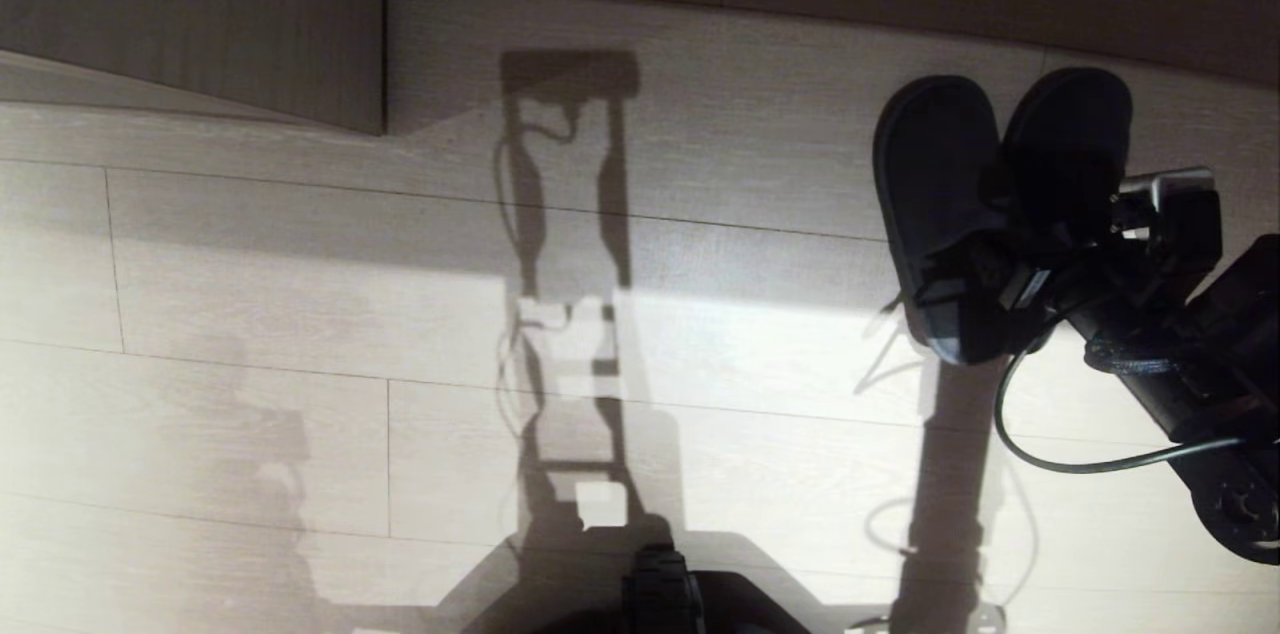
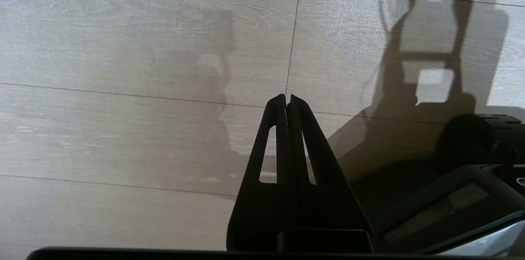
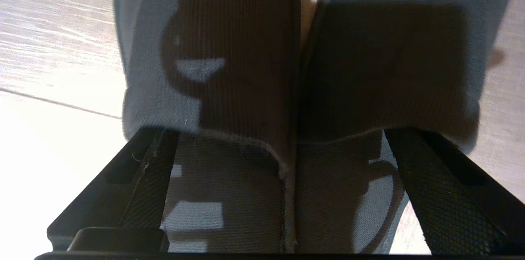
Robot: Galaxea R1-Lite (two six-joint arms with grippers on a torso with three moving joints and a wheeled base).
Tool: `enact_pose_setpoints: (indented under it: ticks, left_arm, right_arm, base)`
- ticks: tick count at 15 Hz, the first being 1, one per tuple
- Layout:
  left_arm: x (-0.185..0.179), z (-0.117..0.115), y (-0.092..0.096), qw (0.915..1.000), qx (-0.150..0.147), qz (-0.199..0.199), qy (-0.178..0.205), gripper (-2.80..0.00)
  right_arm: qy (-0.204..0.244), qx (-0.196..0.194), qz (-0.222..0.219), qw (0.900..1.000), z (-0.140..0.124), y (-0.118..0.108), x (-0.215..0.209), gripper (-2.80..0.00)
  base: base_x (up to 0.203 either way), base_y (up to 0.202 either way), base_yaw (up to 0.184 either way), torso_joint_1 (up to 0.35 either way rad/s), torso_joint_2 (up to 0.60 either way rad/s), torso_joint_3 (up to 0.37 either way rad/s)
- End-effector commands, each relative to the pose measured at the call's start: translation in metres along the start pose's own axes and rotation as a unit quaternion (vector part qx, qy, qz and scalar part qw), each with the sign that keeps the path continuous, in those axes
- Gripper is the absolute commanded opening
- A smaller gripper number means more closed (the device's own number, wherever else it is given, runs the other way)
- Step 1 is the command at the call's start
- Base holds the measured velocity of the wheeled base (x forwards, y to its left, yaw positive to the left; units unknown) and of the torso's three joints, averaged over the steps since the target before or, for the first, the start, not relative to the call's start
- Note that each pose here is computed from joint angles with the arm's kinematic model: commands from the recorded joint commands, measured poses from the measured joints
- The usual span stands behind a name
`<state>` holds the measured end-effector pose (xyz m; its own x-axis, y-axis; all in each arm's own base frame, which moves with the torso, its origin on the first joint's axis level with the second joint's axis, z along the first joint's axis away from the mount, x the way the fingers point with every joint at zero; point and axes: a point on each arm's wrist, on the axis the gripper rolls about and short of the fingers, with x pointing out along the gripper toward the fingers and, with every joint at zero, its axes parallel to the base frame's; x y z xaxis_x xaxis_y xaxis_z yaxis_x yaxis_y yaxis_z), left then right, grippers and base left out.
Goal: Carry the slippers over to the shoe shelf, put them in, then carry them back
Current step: Pick up the slippers on the floor
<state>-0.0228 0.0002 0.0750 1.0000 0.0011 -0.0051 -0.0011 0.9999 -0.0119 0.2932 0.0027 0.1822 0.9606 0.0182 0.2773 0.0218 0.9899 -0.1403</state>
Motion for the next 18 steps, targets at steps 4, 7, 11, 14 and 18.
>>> enact_pose_setpoints:
  ticks: [4,7,11,14,18]
  left_arm:
    - [0.0,0.0,0.0,1.0,0.0,0.0,0.0,-2.8]
    - [0.0,0.0,0.0,1.0,0.0,0.0,0.0,-2.8]
    - [0.0,0.0,0.0,1.0,0.0,0.0,0.0,-2.8]
    - [0.0,0.0,0.0,1.0,0.0,0.0,0.0,-2.8]
    - [0.0,0.0,0.0,1.0,0.0,0.0,0.0,-2.8]
  right_arm:
    - [0.008,-0.005,-0.006,1.0,-0.012,-0.002,0.009,0.0]
    - [0.003,-0.011,-0.012,1.0,-0.012,-0.005,0.014,0.0]
    - [-0.02,-0.012,-0.014,1.0,-0.007,-0.006,0.028,0.0]
    - [-0.032,-0.011,-0.013,0.999,-0.015,-0.005,0.048,-2.8]
    - [-0.036,-0.007,-0.012,0.999,-0.021,-0.004,0.058,-2.8]
  base:
    - [0.0,0.0,0.0,0.0,0.0,0.0]
    - [0.0,0.0,0.0,0.0,0.0,0.0]
    - [0.0,0.0,0.0,0.0,0.0,0.0]
    - [0.0,0.0,0.0,0.0,0.0,0.0]
    - [0.0,0.0,0.0,0.0,0.0,0.0]
